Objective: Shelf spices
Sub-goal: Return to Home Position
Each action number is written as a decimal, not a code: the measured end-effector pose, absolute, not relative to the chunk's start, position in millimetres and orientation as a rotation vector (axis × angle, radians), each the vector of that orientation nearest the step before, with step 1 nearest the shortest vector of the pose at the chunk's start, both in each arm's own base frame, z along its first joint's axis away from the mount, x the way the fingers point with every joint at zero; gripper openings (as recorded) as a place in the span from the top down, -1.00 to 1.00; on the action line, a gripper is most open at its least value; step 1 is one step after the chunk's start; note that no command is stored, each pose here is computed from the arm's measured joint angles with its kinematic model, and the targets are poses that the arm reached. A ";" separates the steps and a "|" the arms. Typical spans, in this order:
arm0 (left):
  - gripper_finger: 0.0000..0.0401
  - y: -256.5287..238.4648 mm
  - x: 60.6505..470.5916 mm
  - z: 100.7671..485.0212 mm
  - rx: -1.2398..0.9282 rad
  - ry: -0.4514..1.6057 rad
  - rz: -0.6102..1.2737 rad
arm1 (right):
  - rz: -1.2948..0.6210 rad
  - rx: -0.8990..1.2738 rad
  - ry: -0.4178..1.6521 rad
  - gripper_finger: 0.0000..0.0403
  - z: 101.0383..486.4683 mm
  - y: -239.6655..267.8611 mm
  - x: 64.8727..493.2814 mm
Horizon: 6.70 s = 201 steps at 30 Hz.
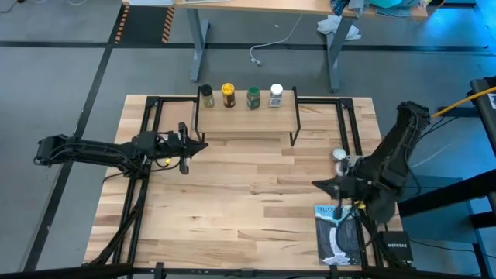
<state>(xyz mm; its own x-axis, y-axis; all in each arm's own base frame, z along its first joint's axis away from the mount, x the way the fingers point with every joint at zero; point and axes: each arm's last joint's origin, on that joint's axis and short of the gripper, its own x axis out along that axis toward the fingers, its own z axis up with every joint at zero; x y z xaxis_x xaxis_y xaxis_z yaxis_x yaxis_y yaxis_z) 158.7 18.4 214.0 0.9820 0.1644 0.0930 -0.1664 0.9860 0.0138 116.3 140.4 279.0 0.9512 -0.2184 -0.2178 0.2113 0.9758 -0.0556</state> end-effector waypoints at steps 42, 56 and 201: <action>1.00 17.5 98.8 232.2 0.050 -0.187 0.389 | -0.089 -0.344 -0.047 1.00 351.5 41.3 106.3; 1.00 17.1 94.5 230.1 0.040 -0.179 0.388 | -0.086 -0.290 -0.230 1.00 284.5 31.5 103.5; 1.00 18.5 106.1 152.5 -0.139 0.153 0.201 | -0.093 0.070 -0.015 0.85 166.5 -8.6 97.1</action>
<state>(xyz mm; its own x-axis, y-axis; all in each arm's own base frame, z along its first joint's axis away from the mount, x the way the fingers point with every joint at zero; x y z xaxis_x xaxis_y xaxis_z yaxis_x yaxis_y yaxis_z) 106.1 18.5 152.5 0.9683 0.1873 -0.1652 -0.2086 0.9704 -0.1221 97.1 -8.6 166.5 0.9956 -0.0928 0.0117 0.0918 0.9933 0.0704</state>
